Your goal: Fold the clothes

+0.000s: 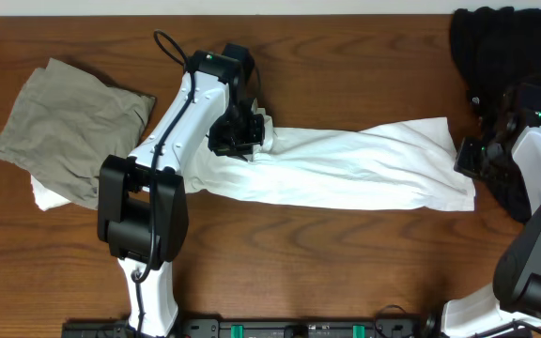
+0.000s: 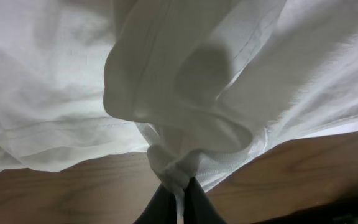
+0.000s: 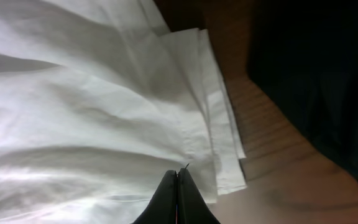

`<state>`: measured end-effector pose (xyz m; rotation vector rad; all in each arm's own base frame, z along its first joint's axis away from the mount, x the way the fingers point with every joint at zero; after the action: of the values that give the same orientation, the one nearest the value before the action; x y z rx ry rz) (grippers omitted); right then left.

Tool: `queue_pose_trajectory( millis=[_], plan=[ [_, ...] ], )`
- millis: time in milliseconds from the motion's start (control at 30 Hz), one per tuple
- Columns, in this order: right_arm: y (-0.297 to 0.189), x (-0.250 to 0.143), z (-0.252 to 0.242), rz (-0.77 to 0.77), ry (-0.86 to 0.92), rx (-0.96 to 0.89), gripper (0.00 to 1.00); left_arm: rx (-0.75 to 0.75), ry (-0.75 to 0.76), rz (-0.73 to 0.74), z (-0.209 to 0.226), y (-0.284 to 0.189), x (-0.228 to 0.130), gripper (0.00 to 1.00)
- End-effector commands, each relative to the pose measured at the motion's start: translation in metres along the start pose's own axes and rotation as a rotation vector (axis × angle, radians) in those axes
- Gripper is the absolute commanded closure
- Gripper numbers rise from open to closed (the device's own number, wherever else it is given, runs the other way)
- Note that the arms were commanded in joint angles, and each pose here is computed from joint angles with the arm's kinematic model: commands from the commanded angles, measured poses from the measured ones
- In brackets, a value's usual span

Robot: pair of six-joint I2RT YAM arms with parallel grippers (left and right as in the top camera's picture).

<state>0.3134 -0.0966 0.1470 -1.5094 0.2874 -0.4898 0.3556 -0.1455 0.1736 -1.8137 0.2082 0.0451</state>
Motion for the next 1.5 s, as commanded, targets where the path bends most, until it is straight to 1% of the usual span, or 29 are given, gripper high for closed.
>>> queue_pose_trajectory(
  millis=[0, 367, 533, 567, 600, 633, 700, 767, 900, 1100, 1167, 1233, 1300, 1400, 1467],
  plan=[
    [0.003, -0.002, 0.002, 0.023, 0.017, 0.052, 0.99, 0.011, -0.007, -0.005, 0.002, -0.003, -0.002, 0.93],
    [0.027, -0.016, 0.005, 0.029, 0.004, 0.073, 0.99, 0.019, -0.019, 0.033, 0.003, -0.001, -0.008, 0.93],
    [0.043, -0.024, 0.002, 0.015, 0.006, 0.075, 0.99, 0.021, -0.036, 0.073, 0.005, 0.004, -0.014, 0.93],
    [0.046, -0.026, 0.002, 0.012, 0.006, 0.076, 0.99, 0.023, -0.035, 0.08, 0.004, 0.005, -0.015, 0.91],
    [0.049, -0.027, 0.002, 0.011, 0.006, 0.079, 0.99, 0.025, -0.035, 0.088, 0.004, 0.006, -0.016, 0.83],
    [0.052, -0.029, 0.001, 0.009, 0.006, 0.079, 0.99, 0.028, -0.033, 0.097, 0.003, 0.006, -0.018, 0.71],
    [0.056, -0.032, 0.001, 0.007, 0.006, 0.08, 0.99, 0.032, -0.025, 0.11, -0.001, 0.007, -0.021, 0.62],
    [0.059, -0.034, 0.0, 0.008, 0.006, 0.079, 0.98, 0.037, -0.016, 0.119, -0.004, 0.008, -0.023, 0.6],
    [0.06, -0.037, -0.001, 0.017, 0.007, 0.077, 0.98, 0.05, -0.003, 0.103, -0.006, 0.008, -0.022, 0.62],
    [0.06, -0.038, -0.001, 0.024, 0.007, 0.076, 0.97, 0.131, -0.032, -0.032, 0.011, -0.004, -0.002, 0.61],
    [0.06, -0.038, -0.001, 0.024, 0.007, 0.076, 0.97, 0.178, -0.032, -0.095, 0.018, -0.006, 0.008, 0.59],
    [0.06, -0.038, -0.001, 0.024, 0.007, 0.076, 0.97, 0.22, 0.004, -0.157, 0.021, -0.008, 0.017, 0.57],
    [0.06, -0.038, -0.001, 0.024, 0.007, 0.076, 0.97, 0.228, 0.1, -0.195, 0.018, -0.009, 0.024, 0.53],
    [0.06, -0.038, -0.001, 0.028, 0.007, 0.075, 0.97, 0.235, 0.232, -0.214, 0.013, -0.008, 0.029, 0.5],
    [0.06, -0.039, -0.001, 0.031, 0.008, 0.074, 0.96, 0.24, 0.28, -0.211, 0.012, -0.007, 0.029, 0.49]
  ],
)
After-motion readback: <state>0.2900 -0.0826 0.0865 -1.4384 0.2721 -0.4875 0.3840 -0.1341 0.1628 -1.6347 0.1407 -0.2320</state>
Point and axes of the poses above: each gripper's point midway between its finger pads, its own y axis out along the fingers, its own z axis along the line the jaws close on, x = y × z, the point moved 9 cm from there along -y, back along the fingers, and after that the axes turned 5 degrees about y, right-handed, at the moved point
